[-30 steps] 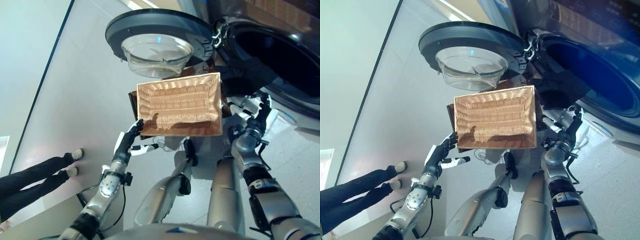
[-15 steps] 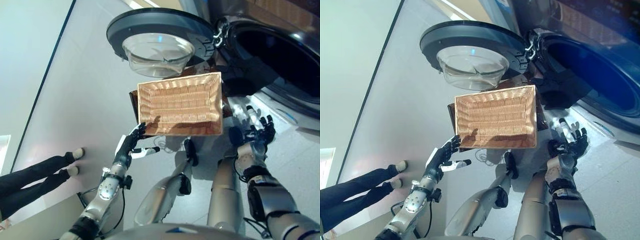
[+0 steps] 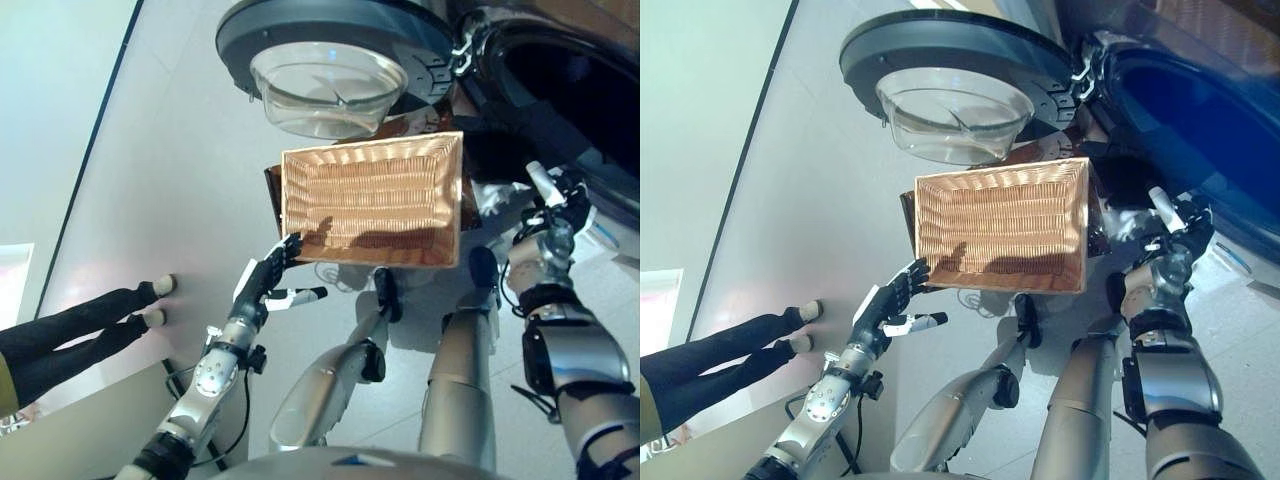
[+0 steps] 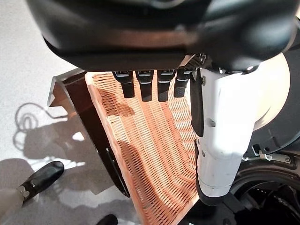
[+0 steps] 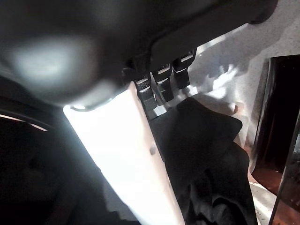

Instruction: Pick up the clothes and place them into the washing machine

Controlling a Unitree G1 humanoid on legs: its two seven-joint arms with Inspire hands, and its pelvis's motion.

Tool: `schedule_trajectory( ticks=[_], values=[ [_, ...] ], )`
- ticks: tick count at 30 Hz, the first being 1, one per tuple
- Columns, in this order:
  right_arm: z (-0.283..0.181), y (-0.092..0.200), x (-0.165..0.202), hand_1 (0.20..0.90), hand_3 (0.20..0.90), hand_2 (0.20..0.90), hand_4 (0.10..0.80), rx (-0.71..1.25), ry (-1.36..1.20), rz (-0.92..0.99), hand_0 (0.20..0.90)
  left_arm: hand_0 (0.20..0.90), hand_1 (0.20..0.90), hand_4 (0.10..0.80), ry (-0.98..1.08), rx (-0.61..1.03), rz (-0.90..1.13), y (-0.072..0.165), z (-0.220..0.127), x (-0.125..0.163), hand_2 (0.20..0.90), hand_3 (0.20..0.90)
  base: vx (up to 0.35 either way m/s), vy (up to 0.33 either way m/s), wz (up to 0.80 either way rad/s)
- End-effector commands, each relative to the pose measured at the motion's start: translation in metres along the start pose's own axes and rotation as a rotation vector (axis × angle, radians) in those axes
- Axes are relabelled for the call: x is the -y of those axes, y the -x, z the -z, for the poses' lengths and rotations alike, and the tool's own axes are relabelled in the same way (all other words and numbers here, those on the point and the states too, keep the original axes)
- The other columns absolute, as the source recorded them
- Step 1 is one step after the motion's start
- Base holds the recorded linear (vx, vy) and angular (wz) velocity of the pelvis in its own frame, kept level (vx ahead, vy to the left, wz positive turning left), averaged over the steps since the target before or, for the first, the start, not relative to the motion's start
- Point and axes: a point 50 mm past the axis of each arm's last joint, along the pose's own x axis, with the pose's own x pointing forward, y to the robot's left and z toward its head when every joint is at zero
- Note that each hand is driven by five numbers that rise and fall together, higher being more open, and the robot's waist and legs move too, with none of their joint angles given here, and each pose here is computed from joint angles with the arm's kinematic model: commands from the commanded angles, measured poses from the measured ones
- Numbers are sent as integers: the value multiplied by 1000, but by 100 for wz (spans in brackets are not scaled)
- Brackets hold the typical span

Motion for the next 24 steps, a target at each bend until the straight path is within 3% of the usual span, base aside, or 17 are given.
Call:
schedule_trajectory(
  ticks=[1, 11, 24],
  values=[
    [-86, -8, -34, 900, 900, 900, 800, 252, -7, -131, 900, 900, 900, 800, -14, 164, -21, -10, -34, -13, 900, 900, -24, -27, 6],
    [-141, -7, -52, 900, 900, 900, 800, 343, -37, -184, 900, 900, 900, 800, 11, 234, -10, -15, -50, -13, 900, 900, -25, -23, 6],
    [-139, 11, -99, 900, 900, 900, 800, 349, -118, -387, 900, 900, 900, 800, 37, 215, -9, -22, -46, -9, 900, 900, 3, 4, 1]
  ],
)
